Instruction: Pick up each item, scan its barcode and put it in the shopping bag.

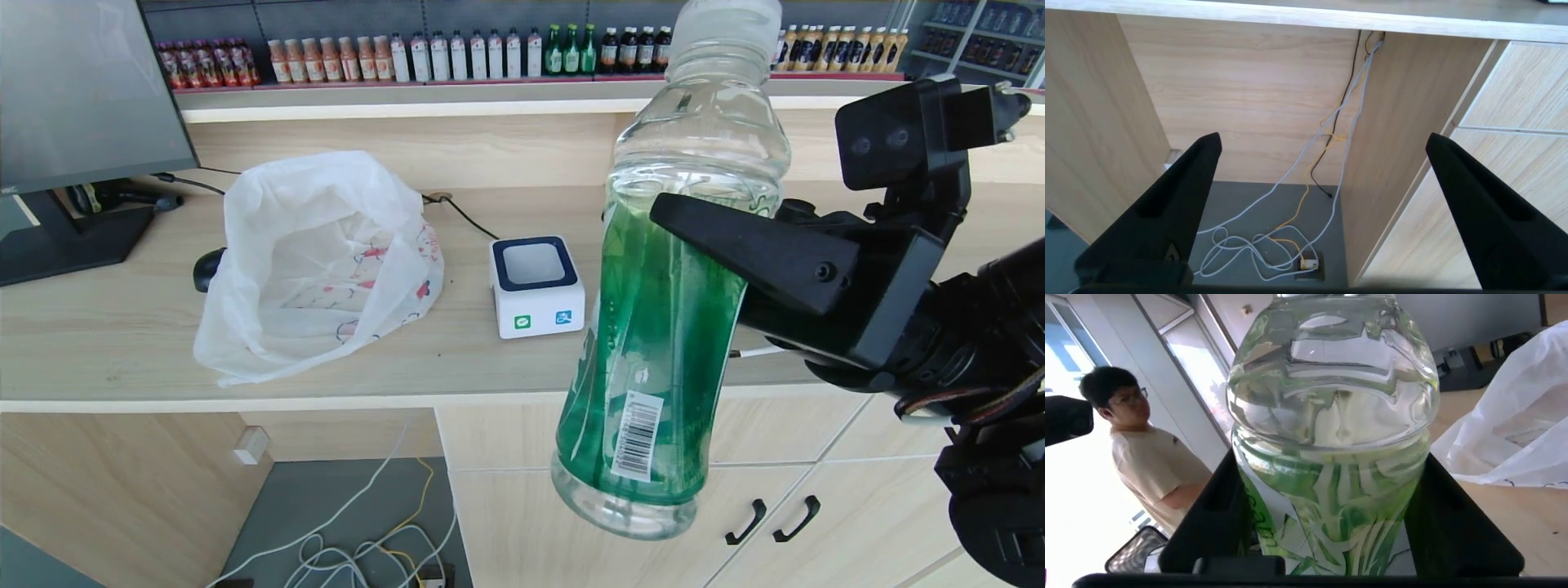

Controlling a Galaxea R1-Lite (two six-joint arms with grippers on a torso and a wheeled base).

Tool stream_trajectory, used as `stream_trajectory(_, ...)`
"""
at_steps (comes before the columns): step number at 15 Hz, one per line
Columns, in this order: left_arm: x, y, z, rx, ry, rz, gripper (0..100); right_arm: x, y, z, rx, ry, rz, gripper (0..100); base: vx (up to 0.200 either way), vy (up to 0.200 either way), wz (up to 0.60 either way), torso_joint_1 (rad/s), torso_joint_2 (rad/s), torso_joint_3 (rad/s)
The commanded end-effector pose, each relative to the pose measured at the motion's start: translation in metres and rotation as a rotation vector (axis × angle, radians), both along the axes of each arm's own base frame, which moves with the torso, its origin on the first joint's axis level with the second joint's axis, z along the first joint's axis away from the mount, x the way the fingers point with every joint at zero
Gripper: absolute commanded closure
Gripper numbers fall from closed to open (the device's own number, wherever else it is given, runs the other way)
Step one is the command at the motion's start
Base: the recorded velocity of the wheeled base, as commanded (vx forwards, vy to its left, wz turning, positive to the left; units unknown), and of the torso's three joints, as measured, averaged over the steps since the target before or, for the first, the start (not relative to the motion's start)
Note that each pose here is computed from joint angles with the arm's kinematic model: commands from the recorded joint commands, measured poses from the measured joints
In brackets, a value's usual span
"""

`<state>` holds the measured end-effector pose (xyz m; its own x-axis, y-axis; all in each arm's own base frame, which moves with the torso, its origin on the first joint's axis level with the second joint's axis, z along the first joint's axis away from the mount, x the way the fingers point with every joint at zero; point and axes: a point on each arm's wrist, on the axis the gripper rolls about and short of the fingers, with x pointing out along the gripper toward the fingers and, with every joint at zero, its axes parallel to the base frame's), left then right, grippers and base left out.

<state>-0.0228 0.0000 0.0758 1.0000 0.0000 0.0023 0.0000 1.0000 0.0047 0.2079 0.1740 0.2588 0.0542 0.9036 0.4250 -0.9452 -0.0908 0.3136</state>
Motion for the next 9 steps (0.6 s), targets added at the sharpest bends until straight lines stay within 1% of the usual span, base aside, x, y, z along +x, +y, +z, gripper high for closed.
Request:
stream_trajectory(1,0.000,0.000,0.000,0.000,-0.001,0.000,0,-0.004,0.001,0.001,0.002,-0.004,0.011,100,0.000,0.000,0.00,0.000,0.00,0.000)
stream_trajectory(6,0.000,0.000,0.000,0.000,-0.001,0.000,0,-0.007,-0.002,0.003,0.006,-0.017,0.006,100,0.000,0.000,0.00,0.000,0.00,0.000)
stream_trajectory(9,0.000,0.000,0.000,0.000,-0.001,0.000,0,-0.003,-0.013,-0.004,-0.015,-0.071,-0.081,100,0.000,0.000,0.00,0.000,0.00,0.000)
